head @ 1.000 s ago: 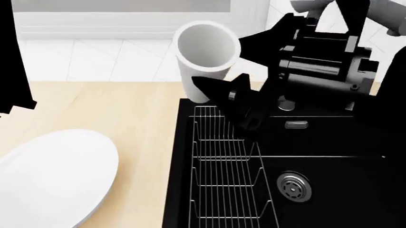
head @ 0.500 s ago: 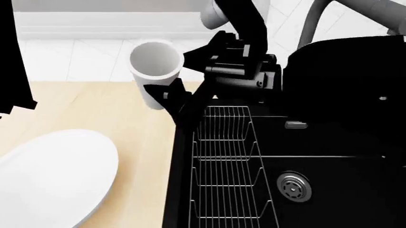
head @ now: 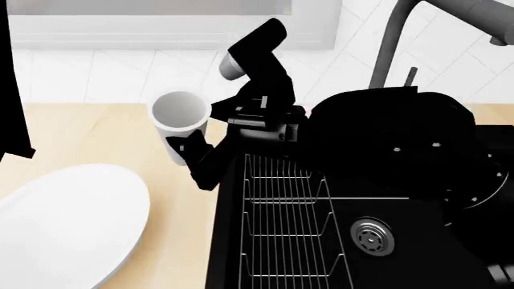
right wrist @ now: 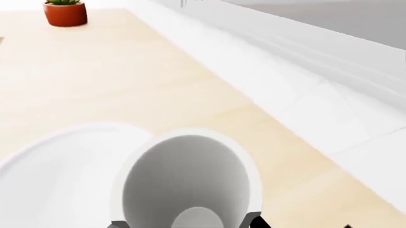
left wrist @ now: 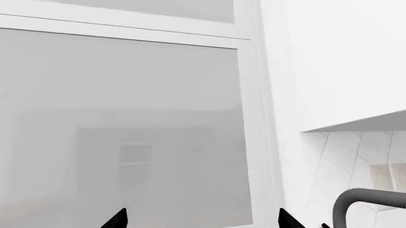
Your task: Pick the cup and bowl from the sink and place them on the counter for drying.
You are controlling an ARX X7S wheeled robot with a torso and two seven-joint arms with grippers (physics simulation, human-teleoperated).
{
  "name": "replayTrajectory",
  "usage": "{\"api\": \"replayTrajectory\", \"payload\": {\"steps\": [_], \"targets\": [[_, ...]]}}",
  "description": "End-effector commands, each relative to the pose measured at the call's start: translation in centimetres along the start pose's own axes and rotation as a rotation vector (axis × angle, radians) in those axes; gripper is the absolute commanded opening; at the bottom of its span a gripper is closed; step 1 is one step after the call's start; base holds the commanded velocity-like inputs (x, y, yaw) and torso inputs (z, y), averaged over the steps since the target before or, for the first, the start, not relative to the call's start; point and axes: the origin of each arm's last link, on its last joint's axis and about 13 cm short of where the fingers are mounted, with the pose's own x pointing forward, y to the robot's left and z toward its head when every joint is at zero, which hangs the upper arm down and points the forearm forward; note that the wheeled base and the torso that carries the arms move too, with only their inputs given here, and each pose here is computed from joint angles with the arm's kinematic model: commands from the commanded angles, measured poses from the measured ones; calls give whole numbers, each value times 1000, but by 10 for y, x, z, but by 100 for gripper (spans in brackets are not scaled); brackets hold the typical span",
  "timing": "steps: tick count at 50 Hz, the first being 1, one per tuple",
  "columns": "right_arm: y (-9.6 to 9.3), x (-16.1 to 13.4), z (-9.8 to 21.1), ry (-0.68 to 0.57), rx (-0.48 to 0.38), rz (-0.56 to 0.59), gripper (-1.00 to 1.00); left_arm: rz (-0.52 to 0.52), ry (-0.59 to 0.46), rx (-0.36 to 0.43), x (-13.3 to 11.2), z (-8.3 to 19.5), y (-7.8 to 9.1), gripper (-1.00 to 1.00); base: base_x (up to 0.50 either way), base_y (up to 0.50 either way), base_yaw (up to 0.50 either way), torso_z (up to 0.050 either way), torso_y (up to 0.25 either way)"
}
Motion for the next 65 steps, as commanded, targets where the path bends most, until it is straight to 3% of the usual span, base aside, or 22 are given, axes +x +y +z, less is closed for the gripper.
{"api": "replayTrajectory", "payload": {"steps": [1, 23, 65], "targets": [[5, 10, -20, 11, 51, 14, -100, 25, -14, 15, -6, 3, 5, 100, 0, 0, 0, 0, 0], [14, 13, -60, 64, 171, 47, -100, 23, -14, 16, -6, 3, 4, 100, 0, 0, 0, 0, 0], [23, 20, -88, 132, 212, 60, -100, 24, -14, 13, -6, 2, 4, 100, 0, 0, 0, 0, 0]]}}
